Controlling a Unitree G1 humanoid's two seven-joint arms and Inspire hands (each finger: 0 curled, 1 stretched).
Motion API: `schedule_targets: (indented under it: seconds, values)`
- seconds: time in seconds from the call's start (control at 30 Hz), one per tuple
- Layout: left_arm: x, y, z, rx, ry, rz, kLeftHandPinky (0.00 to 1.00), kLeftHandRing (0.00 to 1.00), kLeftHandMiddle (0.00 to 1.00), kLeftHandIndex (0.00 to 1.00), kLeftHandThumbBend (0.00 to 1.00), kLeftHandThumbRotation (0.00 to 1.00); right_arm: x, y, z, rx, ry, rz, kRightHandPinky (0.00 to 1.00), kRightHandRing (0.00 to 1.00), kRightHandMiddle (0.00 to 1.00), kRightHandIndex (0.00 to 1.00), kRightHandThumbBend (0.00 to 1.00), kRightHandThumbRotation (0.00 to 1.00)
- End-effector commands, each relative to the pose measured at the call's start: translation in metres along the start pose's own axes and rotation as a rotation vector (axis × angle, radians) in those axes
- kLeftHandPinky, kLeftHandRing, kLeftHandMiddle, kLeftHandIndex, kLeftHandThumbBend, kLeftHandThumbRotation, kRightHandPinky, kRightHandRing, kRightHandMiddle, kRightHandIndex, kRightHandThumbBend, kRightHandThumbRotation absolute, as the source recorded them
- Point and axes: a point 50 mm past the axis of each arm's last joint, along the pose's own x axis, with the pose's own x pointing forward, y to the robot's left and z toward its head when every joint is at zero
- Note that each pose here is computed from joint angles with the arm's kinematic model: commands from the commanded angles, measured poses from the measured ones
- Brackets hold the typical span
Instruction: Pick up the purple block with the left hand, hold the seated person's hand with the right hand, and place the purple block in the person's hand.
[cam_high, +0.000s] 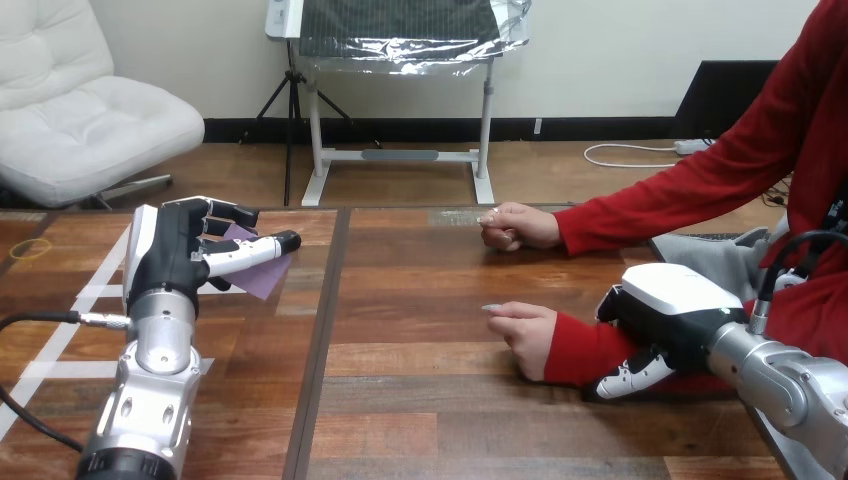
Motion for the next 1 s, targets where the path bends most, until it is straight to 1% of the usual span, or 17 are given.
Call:
schedule_targets:
  seconds: [0.0, 0.27, 0.5, 0.77, 0.97]
  values:
    - [0.004, 0.008, 0.027, -0.006, -0.094, 0.03, 0.45, 0.46, 0.49, 0.48, 0.69, 0.0, 0.008, -0.023, 0.008, 0.005, -0.031, -0.076, 0.21, 0.27, 0.33, 0.33, 0.69, 0.34]
    - [0.004, 0.007, 0.027, -0.007, -0.096, 0.031, 0.46, 0.46, 0.49, 0.48, 0.7, 0.0, 0.01, -0.027, 0.008, 0.027, -0.028, -0.09, 0.23, 0.28, 0.33, 0.33, 0.68, 0.35]
    - [0.005, 0.007, 0.028, -0.003, -0.093, 0.033, 0.46, 0.46, 0.48, 0.48, 0.7, 0.0, 0.012, -0.032, 0.01, 0.069, -0.034, -0.107, 0.23, 0.27, 0.33, 0.33, 0.68, 0.34]
    - [0.005, 0.006, 0.029, -0.004, -0.093, 0.032, 0.43, 0.45, 0.48, 0.48, 0.7, 0.0, 0.014, -0.038, 0.011, 0.073, -0.032, -0.112, 0.24, 0.28, 0.33, 0.32, 0.68, 0.34]
    - [0.005, 0.005, 0.03, -0.002, -0.105, 0.025, 0.42, 0.44, 0.48, 0.48, 0.69, 0.0, 0.016, -0.043, 0.012, 0.083, -0.034, -0.129, 0.26, 0.29, 0.34, 0.33, 0.68, 0.33]
